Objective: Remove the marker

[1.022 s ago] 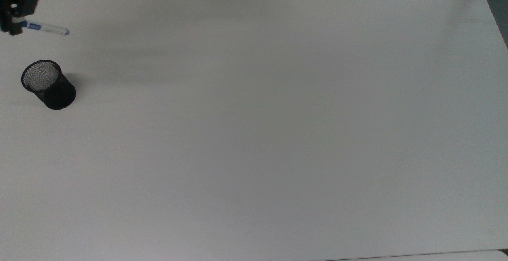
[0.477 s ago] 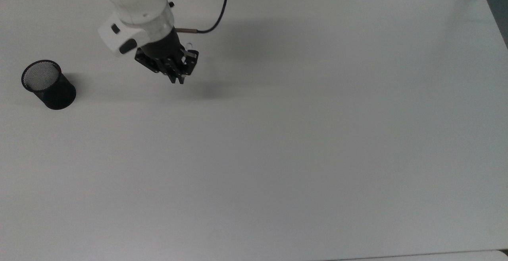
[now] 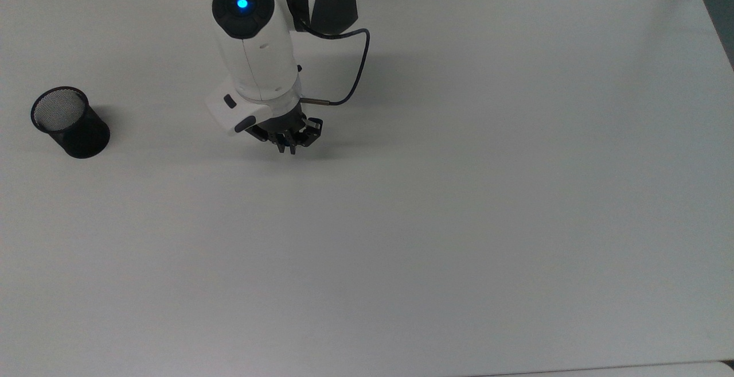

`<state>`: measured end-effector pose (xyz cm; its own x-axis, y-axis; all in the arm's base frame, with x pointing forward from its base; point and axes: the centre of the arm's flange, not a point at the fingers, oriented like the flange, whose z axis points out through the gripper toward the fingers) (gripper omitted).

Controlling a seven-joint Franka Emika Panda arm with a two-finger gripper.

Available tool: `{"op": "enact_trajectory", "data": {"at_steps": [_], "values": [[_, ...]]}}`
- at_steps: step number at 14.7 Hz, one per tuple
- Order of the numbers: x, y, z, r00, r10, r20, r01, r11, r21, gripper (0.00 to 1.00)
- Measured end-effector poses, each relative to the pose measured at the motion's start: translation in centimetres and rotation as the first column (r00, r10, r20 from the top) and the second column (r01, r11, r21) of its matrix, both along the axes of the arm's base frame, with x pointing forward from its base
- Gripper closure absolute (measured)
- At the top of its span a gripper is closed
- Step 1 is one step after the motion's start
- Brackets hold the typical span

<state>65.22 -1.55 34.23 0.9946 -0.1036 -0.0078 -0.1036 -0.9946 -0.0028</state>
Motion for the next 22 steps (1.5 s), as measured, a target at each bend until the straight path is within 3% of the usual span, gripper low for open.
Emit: {"op": "enact_trajectory", "data": {"at_steps": [3, 4, 11, 12, 16, 19, 22], "values": [[-0.1, 0.5, -0.5, 1.0, -0.019, -0.004, 0.019, 1.0, -0.015, 0.82], [-0.1, 0.5, -0.5, 0.999, -0.032, -0.003, 0.032, 0.999, -0.016, 0.75], [0.3, 1.1, 1.8, 0.998, -0.067, 0.021, 0.067, 0.998, -0.016, 0.06], [0.2, 1.1, 3.2, 0.998, -0.068, 0.016, 0.069, 0.997, -0.02, 0.0], [-1.6, 0.3, 13.0, 0.996, -0.092, 0.015, 0.093, 0.994, -0.05, 0.0], [-4.8, -0.5, 21.3, 0.99, -0.116, 0.081, 0.122, 0.99, -0.068, 0.0], [-8.0, -2.7, 26.2, 0.978, -0.182, 0.097, 0.184, 0.983, -0.012, 0.0]]}}
